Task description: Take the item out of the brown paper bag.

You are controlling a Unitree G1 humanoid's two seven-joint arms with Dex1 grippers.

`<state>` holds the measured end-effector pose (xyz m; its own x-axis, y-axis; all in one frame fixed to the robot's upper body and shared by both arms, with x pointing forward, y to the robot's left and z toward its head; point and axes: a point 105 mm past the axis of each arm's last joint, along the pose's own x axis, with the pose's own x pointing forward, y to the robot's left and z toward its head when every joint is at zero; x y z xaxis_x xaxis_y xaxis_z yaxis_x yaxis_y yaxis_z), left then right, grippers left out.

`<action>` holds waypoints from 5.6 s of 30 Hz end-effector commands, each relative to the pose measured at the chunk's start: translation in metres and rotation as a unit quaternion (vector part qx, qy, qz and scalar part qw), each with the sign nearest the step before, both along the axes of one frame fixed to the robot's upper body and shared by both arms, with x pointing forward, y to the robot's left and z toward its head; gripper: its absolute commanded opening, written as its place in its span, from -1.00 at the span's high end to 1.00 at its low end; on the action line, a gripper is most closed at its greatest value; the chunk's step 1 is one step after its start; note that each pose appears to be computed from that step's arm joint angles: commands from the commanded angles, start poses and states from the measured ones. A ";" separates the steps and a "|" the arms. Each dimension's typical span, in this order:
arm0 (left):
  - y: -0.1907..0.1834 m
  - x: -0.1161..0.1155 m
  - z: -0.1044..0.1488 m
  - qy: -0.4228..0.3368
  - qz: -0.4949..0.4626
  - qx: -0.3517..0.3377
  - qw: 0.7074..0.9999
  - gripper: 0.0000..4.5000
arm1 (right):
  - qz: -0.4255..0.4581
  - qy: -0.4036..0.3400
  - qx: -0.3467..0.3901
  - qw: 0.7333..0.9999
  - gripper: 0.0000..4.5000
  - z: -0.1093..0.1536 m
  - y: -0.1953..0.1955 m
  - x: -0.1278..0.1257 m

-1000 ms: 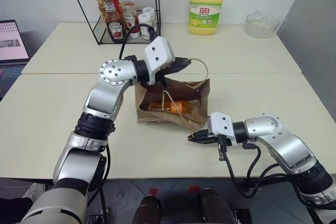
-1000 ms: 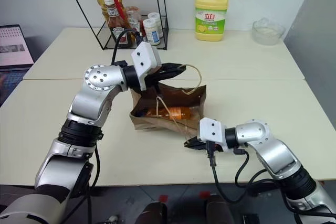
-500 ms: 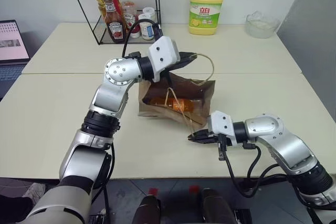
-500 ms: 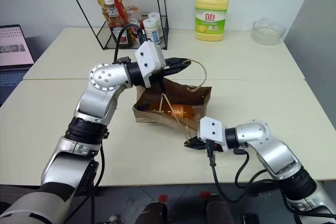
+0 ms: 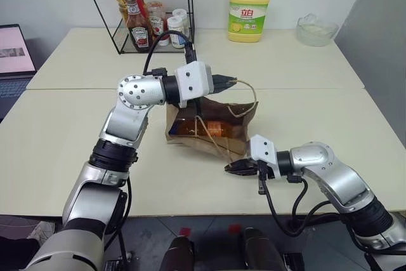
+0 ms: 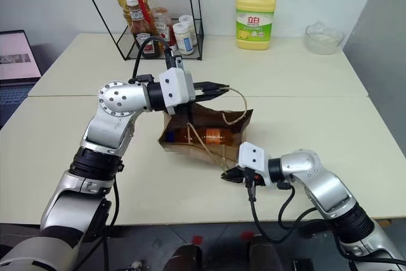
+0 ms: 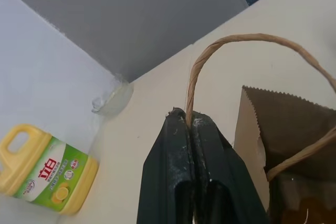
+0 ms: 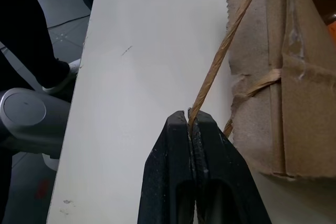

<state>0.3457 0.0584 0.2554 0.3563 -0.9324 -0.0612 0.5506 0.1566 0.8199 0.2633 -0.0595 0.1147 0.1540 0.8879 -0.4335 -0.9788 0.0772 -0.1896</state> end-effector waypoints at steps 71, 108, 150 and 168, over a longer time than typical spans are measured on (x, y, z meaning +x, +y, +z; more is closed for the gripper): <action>0.000 -0.006 0.042 0.250 0.019 -0.168 0.953 1.00 | -0.026 0.128 0.053 0.990 -1.00 0.056 -0.032 -0.037; 0.003 -0.008 0.041 0.286 0.021 -0.192 0.939 1.00 | -0.186 0.025 0.151 0.971 -1.00 0.111 0.049 0.058; 0.009 -0.010 0.037 0.289 0.038 -0.215 0.932 1.00 | -0.107 -0.131 -0.088 0.982 -1.00 0.028 0.061 0.085; 0.005 -0.008 0.038 0.285 0.036 -0.219 0.933 1.00 | -0.112 -0.202 -0.175 0.957 -0.83 0.000 0.046 0.109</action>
<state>0.3440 0.0644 0.2770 0.4617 -0.8844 0.0674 0.8631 0.4655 0.1956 0.3659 0.0023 0.1302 0.5224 0.6816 -0.5124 -0.7767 0.1324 -0.6157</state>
